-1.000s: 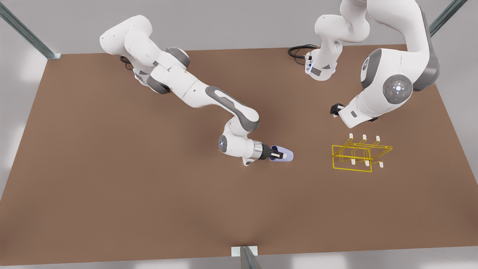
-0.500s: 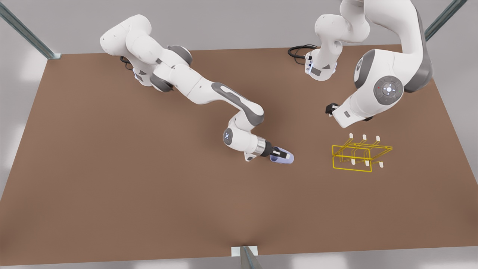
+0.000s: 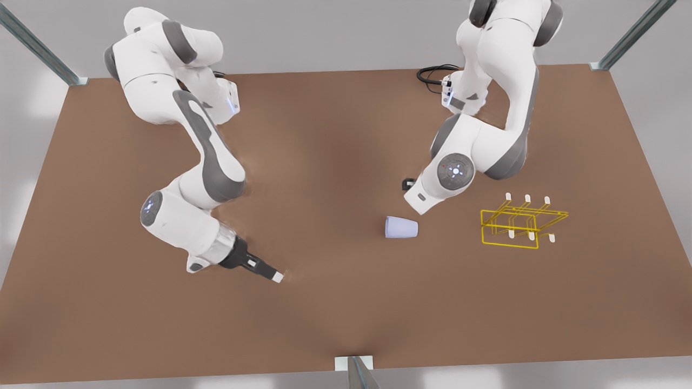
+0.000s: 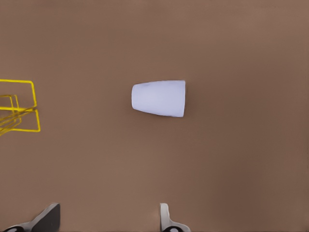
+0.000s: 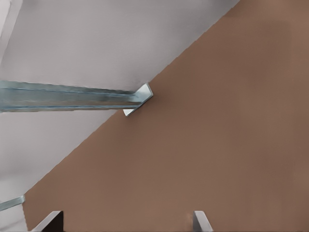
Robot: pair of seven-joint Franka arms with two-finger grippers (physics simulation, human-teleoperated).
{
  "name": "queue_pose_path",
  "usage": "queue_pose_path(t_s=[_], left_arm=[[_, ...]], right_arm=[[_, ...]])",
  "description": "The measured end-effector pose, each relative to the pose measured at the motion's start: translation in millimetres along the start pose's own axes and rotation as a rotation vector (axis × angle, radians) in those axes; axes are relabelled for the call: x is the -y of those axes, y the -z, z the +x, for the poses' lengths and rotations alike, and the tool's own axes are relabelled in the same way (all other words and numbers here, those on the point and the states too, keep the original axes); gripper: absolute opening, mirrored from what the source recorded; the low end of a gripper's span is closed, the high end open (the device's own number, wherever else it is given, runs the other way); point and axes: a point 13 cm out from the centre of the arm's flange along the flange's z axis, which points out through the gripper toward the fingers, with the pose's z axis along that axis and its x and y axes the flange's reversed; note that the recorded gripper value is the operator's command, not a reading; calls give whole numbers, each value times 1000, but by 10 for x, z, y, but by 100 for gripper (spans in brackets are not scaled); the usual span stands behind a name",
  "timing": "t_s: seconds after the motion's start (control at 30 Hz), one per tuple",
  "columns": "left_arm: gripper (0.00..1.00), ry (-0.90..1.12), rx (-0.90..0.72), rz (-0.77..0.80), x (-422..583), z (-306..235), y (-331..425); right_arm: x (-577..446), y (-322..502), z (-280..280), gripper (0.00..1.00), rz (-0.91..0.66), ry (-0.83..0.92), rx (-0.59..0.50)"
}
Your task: Place the cup on the cup holder
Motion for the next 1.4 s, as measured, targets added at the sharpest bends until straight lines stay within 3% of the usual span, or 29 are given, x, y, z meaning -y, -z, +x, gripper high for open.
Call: queue_pose_path(t_s=[0.07,0.2,0.37,0.5,1.03,1.2,1.4], left_arm=[[100,168,36,6,88,-446,-264],[100,513,119,32,101,-713,-813],[100,955,205,206,204,-1033,-851],[100,1180,171,233,170,-798,-1143],[100,1697,66,255,320,-736,-1781],[100,1753,65,273,281,-677,-1865],[100,1666,67,275,276,-707,-1934]], right_arm=[[584,906,-303,100,188,67,80],[1190,1395,65,100,468,223,17],[1457,1523,163,100,585,336,-76],[1538,1641,151,100,613,395,-112],[1694,1449,-69,100,616,498,-194],[1777,1432,-145,100,576,479,-208],[1758,1420,-138,100,562,494,-214]])
